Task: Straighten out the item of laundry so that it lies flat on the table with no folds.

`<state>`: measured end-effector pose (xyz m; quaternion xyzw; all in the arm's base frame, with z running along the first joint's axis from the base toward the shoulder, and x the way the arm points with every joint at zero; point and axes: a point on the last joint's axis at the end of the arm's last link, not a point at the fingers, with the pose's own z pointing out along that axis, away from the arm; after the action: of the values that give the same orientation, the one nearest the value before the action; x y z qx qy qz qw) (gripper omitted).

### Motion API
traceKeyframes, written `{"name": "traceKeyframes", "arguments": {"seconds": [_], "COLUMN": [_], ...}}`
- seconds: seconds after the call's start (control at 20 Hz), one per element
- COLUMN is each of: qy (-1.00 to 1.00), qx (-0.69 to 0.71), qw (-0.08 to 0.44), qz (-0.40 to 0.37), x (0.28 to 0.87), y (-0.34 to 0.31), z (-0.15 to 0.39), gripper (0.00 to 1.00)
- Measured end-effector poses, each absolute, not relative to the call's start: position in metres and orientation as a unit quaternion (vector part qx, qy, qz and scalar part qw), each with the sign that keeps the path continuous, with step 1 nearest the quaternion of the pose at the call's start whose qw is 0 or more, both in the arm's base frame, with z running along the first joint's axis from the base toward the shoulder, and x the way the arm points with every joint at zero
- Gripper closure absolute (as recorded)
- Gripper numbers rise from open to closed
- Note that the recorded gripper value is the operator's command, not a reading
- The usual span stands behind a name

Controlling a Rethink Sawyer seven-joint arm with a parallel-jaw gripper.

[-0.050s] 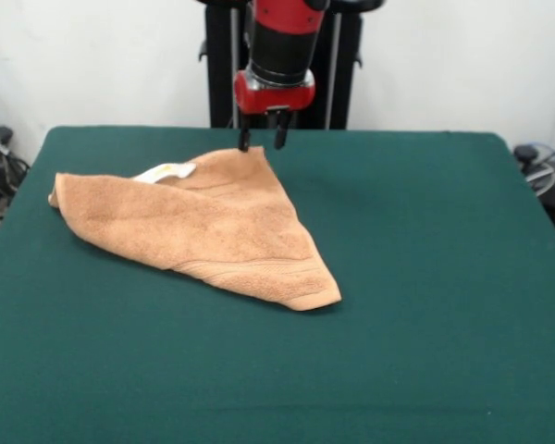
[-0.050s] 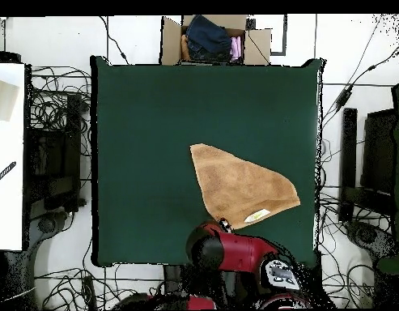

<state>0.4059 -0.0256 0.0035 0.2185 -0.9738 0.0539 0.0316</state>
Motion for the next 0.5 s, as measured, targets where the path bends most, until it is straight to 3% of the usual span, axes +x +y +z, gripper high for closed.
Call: {"name": "traceKeyframes", "arguments": {"seconds": [0.5], "qy": [-0.976], "qx": [0.209], "qw": [0.029], "qz": [0.056], "x": [0.408], "y": [-0.04], "z": [0.003], "gripper": [0.0]}}
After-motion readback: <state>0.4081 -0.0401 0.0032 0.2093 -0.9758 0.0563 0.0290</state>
